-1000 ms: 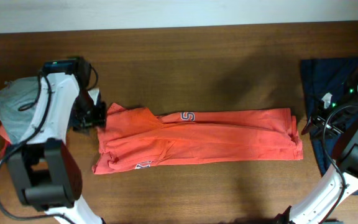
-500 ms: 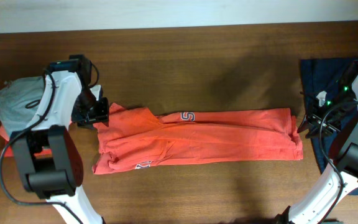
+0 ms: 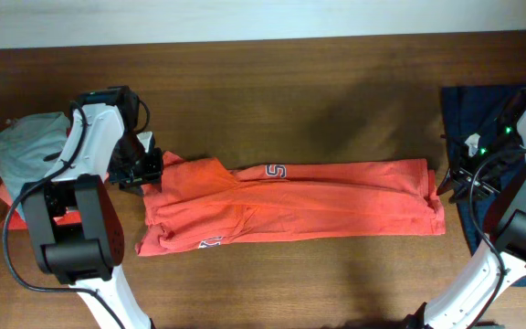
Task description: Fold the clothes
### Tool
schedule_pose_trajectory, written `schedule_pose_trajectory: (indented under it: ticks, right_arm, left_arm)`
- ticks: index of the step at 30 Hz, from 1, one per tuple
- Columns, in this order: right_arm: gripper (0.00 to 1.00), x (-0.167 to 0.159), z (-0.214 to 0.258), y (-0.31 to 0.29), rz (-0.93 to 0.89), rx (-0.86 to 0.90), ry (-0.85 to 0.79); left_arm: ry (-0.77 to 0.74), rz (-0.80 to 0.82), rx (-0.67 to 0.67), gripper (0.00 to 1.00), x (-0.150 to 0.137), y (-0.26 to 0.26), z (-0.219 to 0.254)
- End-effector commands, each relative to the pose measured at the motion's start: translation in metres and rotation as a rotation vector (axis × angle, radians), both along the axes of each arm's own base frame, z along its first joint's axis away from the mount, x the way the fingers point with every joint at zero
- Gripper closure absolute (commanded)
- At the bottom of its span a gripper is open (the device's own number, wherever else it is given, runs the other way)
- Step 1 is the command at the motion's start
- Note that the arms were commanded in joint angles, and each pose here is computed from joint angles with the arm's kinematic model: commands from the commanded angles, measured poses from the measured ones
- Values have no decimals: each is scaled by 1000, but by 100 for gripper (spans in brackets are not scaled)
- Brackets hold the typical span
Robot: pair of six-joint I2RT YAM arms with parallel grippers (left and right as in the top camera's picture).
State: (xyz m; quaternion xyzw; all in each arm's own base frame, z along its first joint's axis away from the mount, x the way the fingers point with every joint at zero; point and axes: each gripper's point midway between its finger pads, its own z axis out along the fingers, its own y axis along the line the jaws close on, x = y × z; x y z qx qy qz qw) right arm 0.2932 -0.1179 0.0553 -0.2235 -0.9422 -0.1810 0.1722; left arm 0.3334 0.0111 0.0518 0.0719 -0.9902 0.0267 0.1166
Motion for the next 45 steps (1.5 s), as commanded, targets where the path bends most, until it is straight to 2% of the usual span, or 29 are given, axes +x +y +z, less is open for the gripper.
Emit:
schedule_pose_trajectory:
  ticks: [1, 6, 7, 13, 17, 20, 24, 29, 32, 45]
  right_arm:
    - [65, 7, 13, 1, 7, -12, -50]
    - [65, 7, 13, 1, 7, -12, -50]
    - [65, 7, 13, 1, 7, -12, -50]
    - [65, 7, 13, 1, 7, -12, -50]
    - [66, 7, 13, 1, 7, -12, -50]
    - [66, 7, 13, 0, 7, -12, -50]
    - [65, 7, 13, 0, 7, -13, -51]
    - [65, 7, 13, 0, 7, -13, -51]
    - [65, 7, 13, 0, 8, -14, -50]
    - [65, 7, 12, 0, 8, -16, -49]
  left_arm:
    - [24, 13, -11, 60, -3, -1, -5]
    - [36, 12, -12, 60, -8, -1, -13]
    - [43, 13, -14, 69, -11, -1, -16]
    - [50, 22, -49, 92, -13, -8, -17]
    - [65, 3, -109, 100, -18, -17, -13]
    - [106, -69, -192, 99, -30, -27, -7]
    - [201, -82, -213, 100, -52, -29, 3]
    - [278, -63, -117, 99, -67, -15, 8]
    - [297, -19, 19, 98, -69, 4, 7]
    - [358, 5, -31, 96, -94, -6, -17]
